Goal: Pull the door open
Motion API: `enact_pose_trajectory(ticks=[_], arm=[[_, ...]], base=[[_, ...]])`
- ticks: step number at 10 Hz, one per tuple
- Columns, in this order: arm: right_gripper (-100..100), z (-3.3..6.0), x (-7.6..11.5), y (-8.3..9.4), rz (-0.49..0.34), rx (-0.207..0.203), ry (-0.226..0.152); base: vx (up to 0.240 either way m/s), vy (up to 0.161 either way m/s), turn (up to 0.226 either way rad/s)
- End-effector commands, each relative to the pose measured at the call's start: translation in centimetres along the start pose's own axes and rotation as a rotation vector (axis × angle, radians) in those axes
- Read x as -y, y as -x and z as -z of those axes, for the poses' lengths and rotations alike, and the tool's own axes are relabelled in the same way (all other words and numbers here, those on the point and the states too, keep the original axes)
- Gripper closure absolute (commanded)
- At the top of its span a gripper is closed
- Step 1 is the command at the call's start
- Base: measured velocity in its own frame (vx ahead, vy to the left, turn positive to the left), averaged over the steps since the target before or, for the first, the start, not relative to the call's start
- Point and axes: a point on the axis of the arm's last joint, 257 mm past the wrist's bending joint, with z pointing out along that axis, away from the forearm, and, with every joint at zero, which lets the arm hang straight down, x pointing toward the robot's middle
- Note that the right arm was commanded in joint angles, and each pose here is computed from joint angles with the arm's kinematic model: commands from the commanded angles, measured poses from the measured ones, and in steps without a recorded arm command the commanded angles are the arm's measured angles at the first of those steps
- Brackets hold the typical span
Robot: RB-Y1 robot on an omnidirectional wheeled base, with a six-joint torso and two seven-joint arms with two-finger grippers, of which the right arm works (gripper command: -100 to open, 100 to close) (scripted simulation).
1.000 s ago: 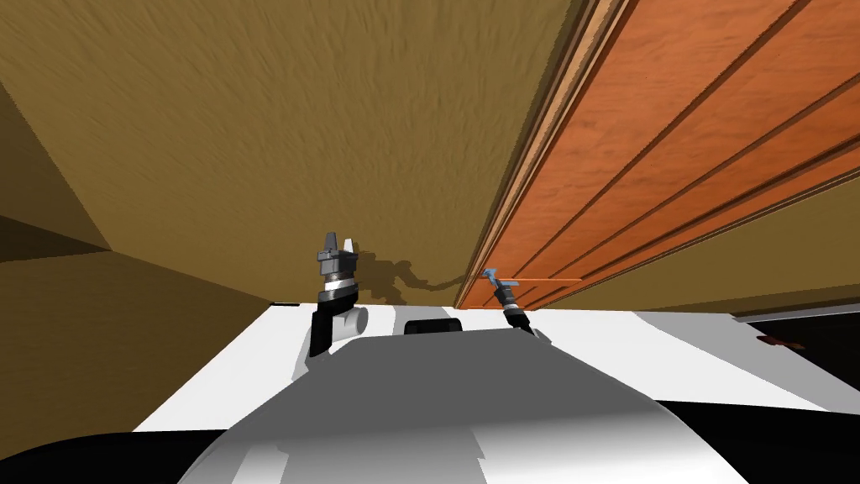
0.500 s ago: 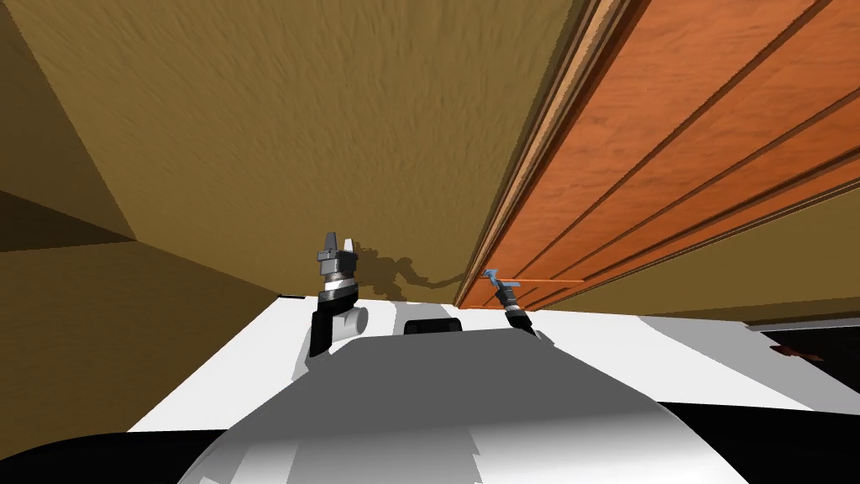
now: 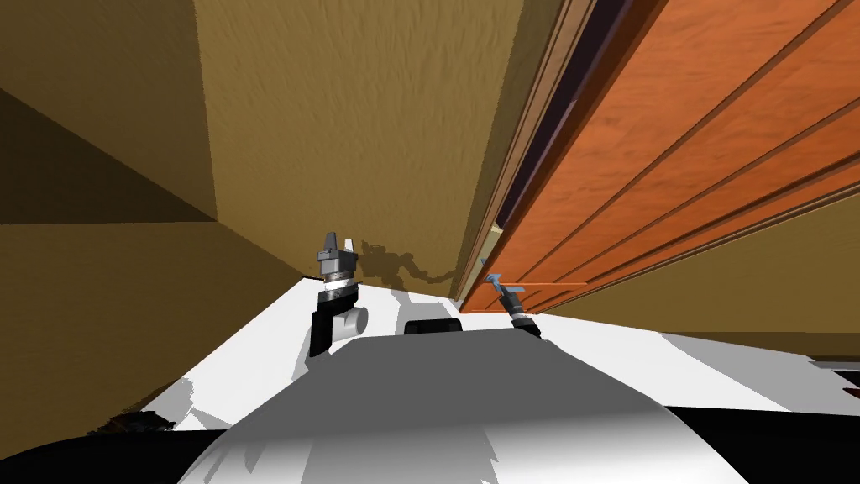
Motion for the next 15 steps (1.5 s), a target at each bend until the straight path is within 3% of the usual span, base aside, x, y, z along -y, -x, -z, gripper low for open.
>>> enact_pose_trajectory(ticks=[1,2,3,4,12,15], arm=[[100,1.14,-0.3,0.3,-0.001,-0.015,0.003],[100,1.55,-0.3,0.4,-0.001,-0.021,0.002],[100,1.30,0.0,-0.1,-0.006,-0.024,0.000],[100,2.18,0.1,0.0,-0.007,-0.033,-0.003],[100,5.61,-0.3,0.9,-0.001,-0.064,0.002],[100,5.77,-0.1,0.7,-0.004,-0.070,-0.003]], base=[[-0.246,-0.114,0.199],[-0.207,-0.064,0.118],[-0.090,-0.011,0.020],[-0.151,-0.072,0.210],[-0.211,-0.065,0.172],[-0.179,-0.048,0.137]])
